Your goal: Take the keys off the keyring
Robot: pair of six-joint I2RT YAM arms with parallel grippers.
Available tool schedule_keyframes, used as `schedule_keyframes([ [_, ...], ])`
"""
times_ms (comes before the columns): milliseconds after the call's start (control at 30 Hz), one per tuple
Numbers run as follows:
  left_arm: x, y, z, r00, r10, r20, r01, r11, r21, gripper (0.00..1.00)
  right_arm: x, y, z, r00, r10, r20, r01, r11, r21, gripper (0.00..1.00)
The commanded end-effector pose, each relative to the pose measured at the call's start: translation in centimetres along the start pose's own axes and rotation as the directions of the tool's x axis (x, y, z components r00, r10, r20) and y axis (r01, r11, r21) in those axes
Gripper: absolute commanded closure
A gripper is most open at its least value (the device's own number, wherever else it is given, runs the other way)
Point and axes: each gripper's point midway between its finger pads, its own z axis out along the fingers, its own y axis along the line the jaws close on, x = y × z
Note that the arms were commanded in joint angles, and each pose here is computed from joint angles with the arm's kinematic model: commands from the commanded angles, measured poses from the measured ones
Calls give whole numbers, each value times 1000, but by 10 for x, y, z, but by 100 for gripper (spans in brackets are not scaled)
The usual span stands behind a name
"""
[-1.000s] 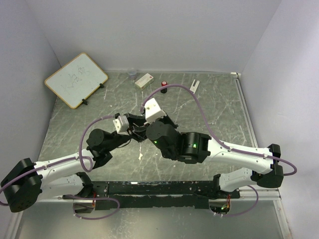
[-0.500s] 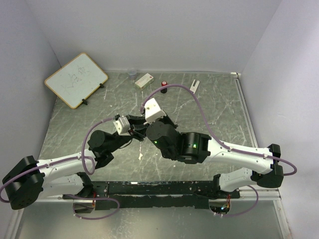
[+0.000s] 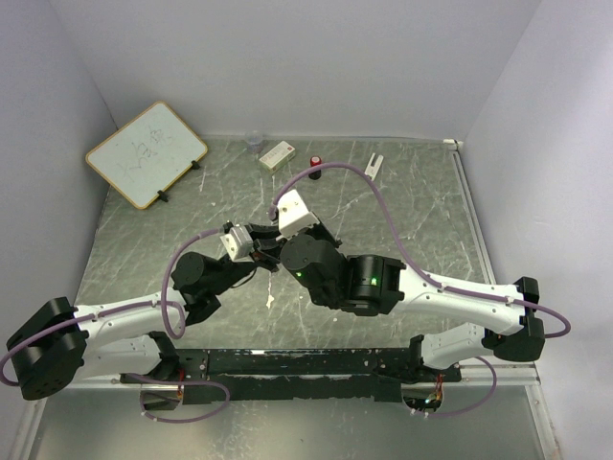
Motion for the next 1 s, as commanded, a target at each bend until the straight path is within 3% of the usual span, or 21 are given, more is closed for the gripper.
schedule_keyframes([
  [0,-14,-4,3,998,13,57,-14,1000,8,74,-3,-2,-2,999,43,16,-43,999,3,100],
  [233,-14,-5,4,998,11,58,-12,1000,6,75,-3,-2,-2,999,44,16,-44,999,1,100],
  [633,-13,-5,2,998,37,47,-37,999,3,93,-1,-5,-3,999,50,14,-50,999,10,100],
  [967,-3,-1,-7,994,110,-21,-110,994,-3,93,-10,-19,-8,999,36,1,-36,998,47,100],
])
